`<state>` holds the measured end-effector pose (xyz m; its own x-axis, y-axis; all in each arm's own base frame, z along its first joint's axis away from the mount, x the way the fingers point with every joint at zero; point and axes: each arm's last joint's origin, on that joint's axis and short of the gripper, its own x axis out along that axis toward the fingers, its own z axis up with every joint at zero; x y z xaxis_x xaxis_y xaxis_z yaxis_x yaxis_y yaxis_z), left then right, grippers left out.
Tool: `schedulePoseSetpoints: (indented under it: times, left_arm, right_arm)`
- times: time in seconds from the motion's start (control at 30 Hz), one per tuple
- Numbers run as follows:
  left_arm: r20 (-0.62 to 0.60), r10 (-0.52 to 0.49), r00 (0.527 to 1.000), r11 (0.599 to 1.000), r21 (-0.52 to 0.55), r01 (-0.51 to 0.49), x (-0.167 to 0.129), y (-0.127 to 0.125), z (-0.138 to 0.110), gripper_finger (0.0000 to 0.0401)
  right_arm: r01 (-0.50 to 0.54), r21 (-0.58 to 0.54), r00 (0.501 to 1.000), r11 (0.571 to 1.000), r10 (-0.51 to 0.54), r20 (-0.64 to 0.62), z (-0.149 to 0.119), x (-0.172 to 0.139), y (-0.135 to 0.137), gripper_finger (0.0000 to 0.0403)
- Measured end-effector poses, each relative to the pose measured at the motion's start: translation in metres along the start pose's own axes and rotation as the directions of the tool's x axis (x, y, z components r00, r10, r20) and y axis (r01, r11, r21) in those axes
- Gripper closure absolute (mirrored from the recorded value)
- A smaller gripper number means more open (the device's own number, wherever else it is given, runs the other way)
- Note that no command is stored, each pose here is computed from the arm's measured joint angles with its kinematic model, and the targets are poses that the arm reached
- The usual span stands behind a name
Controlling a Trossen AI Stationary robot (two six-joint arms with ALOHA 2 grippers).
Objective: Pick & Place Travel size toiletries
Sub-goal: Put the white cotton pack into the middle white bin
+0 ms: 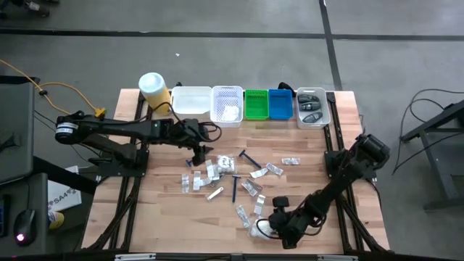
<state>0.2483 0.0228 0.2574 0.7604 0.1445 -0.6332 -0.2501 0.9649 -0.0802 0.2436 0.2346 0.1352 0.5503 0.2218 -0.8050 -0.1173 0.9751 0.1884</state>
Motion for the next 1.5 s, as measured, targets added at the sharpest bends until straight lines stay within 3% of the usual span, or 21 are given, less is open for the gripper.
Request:
schedulePoseSetpoints:
  times: [0.3, 0.6, 0.77, 1.0, 1.2, 1.37, 1.5]
  left_arm:
    - [-0.014, 0.004, 1.0, 1.0, -0.015, -0.004, 0.0, 0.001, -0.001, 0.0236]
    - [-0.022, 0.005, 1.0, 1.0, -0.017, -0.005, 0.0, 0.001, -0.002, 0.0236]
    - [-0.024, 0.005, 1.0, 1.0, -0.013, -0.006, 0.0, 0.001, -0.002, 0.0236]
    - [-0.023, 0.019, 1.0, 1.0, 0.011, -0.018, 0.0, 0.001, -0.002, 0.0236]
    - [-0.03, -0.035, 0.999, 0.993, 0.115, 0.039, 0.003, 0.0, -0.002, 0.0236]
    - [-0.069, -0.159, 0.985, 0.933, 0.317, 0.173, 0.014, -0.01, -0.005, 0.0236]
    - [-0.025, -0.216, 0.976, 0.797, 0.574, 0.191, 0.03, -0.028, -0.004, 0.023]
  right_arm:
    - [0.077, 0.018, 0.997, 0.997, -0.077, -0.006, -0.008, 0.019, -0.004, 0.0229]
    - [0.082, 0.064, 0.997, 0.995, -0.083, 0.009, -0.008, 0.02, -0.004, 0.0385]
    - [0.071, 0.155, 0.997, 0.985, -0.075, 0.017, -0.006, 0.016, -0.004, 0.0395]
    - [0.056, 0.187, 0.994, 0.981, -0.072, 0.08, 0.007, -0.014, -0.003, 0.0398]
    - [0.178, 0.211, 0.967, 0.961, -0.211, 0.141, 0.013, -0.036, -0.012, 0.0399]
    - [0.253, 0.273, 0.942, 0.928, -0.3, 0.148, 0.019, -0.041, -0.027, 0.0399]
    - [0.28, 0.334, 0.928, 0.9, -0.343, 0.144, 0.033, -0.039, -0.047, 0.0399]
